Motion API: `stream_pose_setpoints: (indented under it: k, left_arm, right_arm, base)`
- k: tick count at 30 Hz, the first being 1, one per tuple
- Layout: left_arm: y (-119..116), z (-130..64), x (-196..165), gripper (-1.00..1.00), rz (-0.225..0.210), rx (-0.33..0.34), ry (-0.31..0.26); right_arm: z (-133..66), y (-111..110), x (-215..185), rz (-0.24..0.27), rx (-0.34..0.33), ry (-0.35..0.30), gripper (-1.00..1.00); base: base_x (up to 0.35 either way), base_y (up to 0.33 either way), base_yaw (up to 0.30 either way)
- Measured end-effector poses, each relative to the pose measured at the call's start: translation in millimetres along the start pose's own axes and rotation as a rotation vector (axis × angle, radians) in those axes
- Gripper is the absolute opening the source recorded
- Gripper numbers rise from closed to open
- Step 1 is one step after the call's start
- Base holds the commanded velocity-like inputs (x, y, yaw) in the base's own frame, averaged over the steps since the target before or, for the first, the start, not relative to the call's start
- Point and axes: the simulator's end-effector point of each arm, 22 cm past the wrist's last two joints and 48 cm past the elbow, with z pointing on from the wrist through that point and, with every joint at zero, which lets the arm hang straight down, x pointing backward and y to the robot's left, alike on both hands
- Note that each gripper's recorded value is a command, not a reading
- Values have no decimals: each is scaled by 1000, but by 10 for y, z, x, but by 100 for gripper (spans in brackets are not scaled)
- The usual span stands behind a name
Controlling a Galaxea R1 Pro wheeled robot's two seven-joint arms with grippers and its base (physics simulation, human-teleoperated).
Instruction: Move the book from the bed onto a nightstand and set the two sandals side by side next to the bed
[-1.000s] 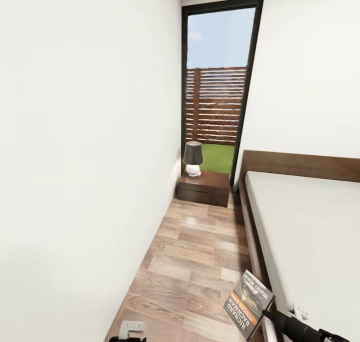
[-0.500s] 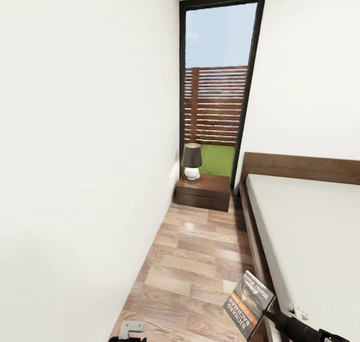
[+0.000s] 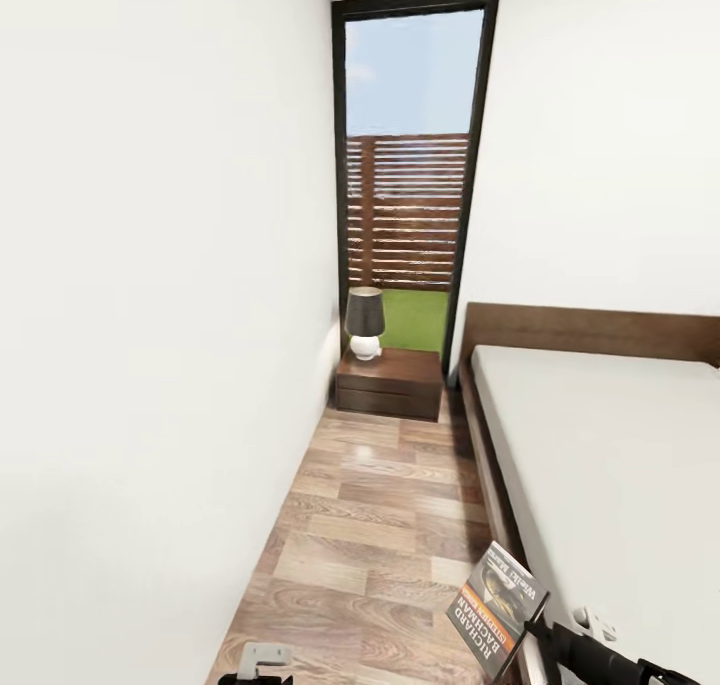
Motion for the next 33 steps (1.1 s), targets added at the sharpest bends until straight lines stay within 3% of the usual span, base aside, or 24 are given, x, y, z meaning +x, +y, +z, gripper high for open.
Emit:
stream_pose_setpoints:
  k: [15, 33]
  left_arm:
    - [3, -1, 1, 100, 0, 0, 0]
    - [-2, -1, -1, 100, 0, 0, -1]
  right_arm:
    - [-1, 1, -1, -1, 0, 0, -100]
    - [-1, 2, -3, 1, 0, -1, -100]
  base:
    - [9, 2, -142]
    - [219, 76, -2]
